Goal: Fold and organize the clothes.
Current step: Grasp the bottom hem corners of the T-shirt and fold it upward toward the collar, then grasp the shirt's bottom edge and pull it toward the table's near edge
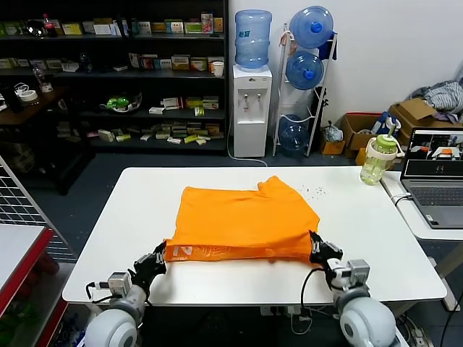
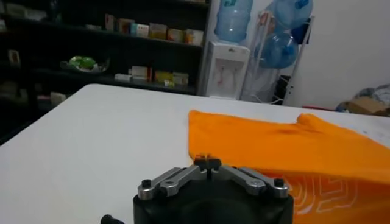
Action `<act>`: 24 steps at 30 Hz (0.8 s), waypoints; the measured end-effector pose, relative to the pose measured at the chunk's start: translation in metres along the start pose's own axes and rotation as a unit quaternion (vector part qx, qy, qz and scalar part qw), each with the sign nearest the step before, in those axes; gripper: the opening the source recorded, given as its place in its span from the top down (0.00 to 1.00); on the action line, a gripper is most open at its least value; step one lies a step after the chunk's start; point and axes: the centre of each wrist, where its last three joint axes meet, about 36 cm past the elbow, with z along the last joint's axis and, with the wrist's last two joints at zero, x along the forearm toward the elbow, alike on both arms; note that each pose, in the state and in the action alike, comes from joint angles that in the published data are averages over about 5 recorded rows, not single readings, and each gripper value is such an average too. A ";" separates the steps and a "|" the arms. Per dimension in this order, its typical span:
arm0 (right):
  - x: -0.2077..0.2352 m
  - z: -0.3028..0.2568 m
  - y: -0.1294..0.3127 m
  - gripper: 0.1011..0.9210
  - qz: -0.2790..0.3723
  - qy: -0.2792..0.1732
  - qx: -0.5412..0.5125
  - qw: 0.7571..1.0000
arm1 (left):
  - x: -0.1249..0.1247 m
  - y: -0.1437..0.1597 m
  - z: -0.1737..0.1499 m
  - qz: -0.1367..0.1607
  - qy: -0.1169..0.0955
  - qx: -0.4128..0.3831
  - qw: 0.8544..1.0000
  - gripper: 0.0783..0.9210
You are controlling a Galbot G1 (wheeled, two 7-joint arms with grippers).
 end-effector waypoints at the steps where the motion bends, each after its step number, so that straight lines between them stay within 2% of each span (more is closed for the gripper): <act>1: -0.006 -0.002 0.000 0.97 -0.001 0.000 0.000 1.000 | -0.006 0.001 -0.001 -0.001 0.000 -0.002 1.000 0.99; 5: -0.030 -0.008 0.002 0.97 -0.005 0.002 0.002 1.000 | -0.026 0.004 -0.003 -0.004 0.003 -0.007 1.000 0.99; 8: -0.044 -0.012 0.004 0.92 -0.009 0.005 0.004 1.000 | -0.039 0.007 -0.004 -0.007 0.007 -0.008 1.000 0.95; 16: -0.063 -0.016 -0.002 0.64 -0.013 0.008 0.015 1.000 | -0.057 0.010 -0.008 -0.010 0.013 -0.009 1.000 0.68; 24: -0.051 -0.007 -0.029 0.37 -0.009 0.013 0.038 0.999 | -0.049 0.017 -0.005 -0.015 0.023 -0.011 1.000 0.42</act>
